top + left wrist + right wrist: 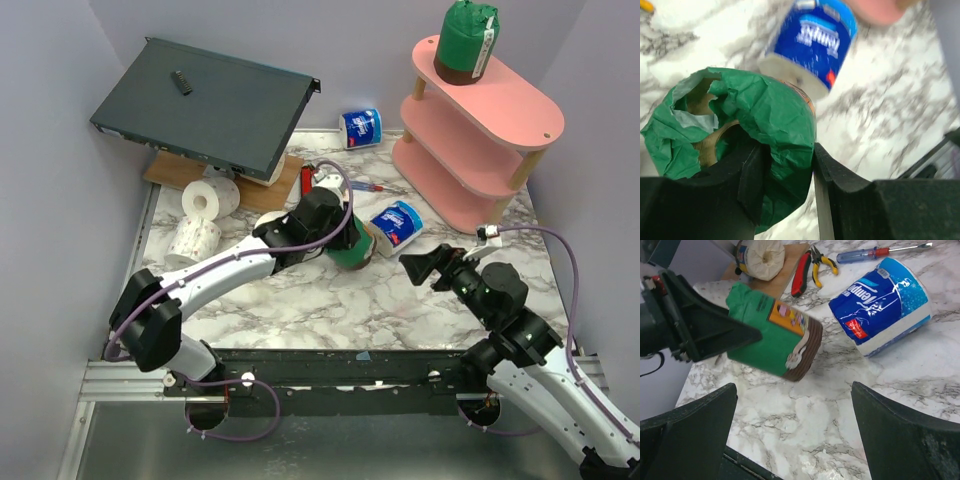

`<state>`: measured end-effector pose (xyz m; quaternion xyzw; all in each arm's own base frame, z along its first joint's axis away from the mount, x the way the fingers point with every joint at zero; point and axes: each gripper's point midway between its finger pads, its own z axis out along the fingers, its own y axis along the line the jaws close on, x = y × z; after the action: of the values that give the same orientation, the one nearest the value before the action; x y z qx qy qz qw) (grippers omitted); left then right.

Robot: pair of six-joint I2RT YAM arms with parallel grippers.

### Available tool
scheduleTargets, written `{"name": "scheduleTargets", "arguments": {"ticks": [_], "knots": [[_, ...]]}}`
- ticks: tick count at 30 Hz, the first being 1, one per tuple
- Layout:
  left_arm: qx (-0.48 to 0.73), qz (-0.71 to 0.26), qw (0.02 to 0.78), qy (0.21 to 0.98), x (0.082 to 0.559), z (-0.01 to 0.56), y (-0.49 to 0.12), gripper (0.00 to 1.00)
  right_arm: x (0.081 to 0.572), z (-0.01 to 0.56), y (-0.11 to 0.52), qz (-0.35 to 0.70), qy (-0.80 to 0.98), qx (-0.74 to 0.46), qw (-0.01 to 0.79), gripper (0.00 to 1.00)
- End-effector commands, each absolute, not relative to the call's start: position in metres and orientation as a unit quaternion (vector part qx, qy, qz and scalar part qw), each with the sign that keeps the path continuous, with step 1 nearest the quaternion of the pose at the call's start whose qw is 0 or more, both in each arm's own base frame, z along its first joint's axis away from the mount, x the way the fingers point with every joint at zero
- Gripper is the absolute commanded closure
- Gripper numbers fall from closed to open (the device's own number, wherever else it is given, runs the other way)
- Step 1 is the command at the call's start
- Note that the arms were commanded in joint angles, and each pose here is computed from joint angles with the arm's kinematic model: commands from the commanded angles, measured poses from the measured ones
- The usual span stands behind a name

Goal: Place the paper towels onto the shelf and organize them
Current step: Adjust the paper towel at the center of the board, then pick up the paper towel from the center of the board.

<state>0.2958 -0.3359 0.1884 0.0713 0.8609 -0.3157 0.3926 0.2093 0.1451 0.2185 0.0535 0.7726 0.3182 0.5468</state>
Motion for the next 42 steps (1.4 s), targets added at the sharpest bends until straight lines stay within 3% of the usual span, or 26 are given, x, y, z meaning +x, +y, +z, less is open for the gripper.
{"name": "scheduleTargets", "arguments": {"ticks": [1, 7, 19, 26, 29, 36, 42], "knots": [[0.178, -0.227, 0.392, 0.873, 0.257, 0.202, -0.317, 0.66, 0.207, 0.226, 0.139, 0.314, 0.769, 0.065, 0.553, 0.01], [0.262, -0.182, 0.367, 0.874, 0.221, 0.187, -0.321, 0.66, 0.209, 0.220, 0.139, 0.308, 0.777, 0.070, 0.544, 0.02], [0.294, -0.174, 0.355, 0.870, 0.197, 0.142, -0.348, 0.66, 0.209, 0.208, 0.143, 0.302, 0.798, 0.075, 0.517, 0.01], [0.261, -0.202, 0.392, 0.859, 0.191, 0.179, -0.339, 0.35, 0.223, 0.198, 0.132, 0.264, 0.814, 0.160, 0.492, 0.00], [0.232, -0.229, 0.422, 0.846, 0.190, 0.207, -0.327, 0.27, 0.224, 0.204, 0.138, 0.279, 0.814, 0.177, 0.478, 0.00], [0.088, -0.275, 0.485, 0.825, 0.194, 0.233, -0.277, 0.13, 0.212, 0.204, 0.182, 0.330, 0.832, 0.021, 0.446, 0.03], [-0.046, -0.358, 0.471, 0.805, 0.190, 0.212, -0.238, 0.02, 0.203, 0.177, 0.201, 0.319, 0.872, -0.050, 0.367, 0.12]]}}
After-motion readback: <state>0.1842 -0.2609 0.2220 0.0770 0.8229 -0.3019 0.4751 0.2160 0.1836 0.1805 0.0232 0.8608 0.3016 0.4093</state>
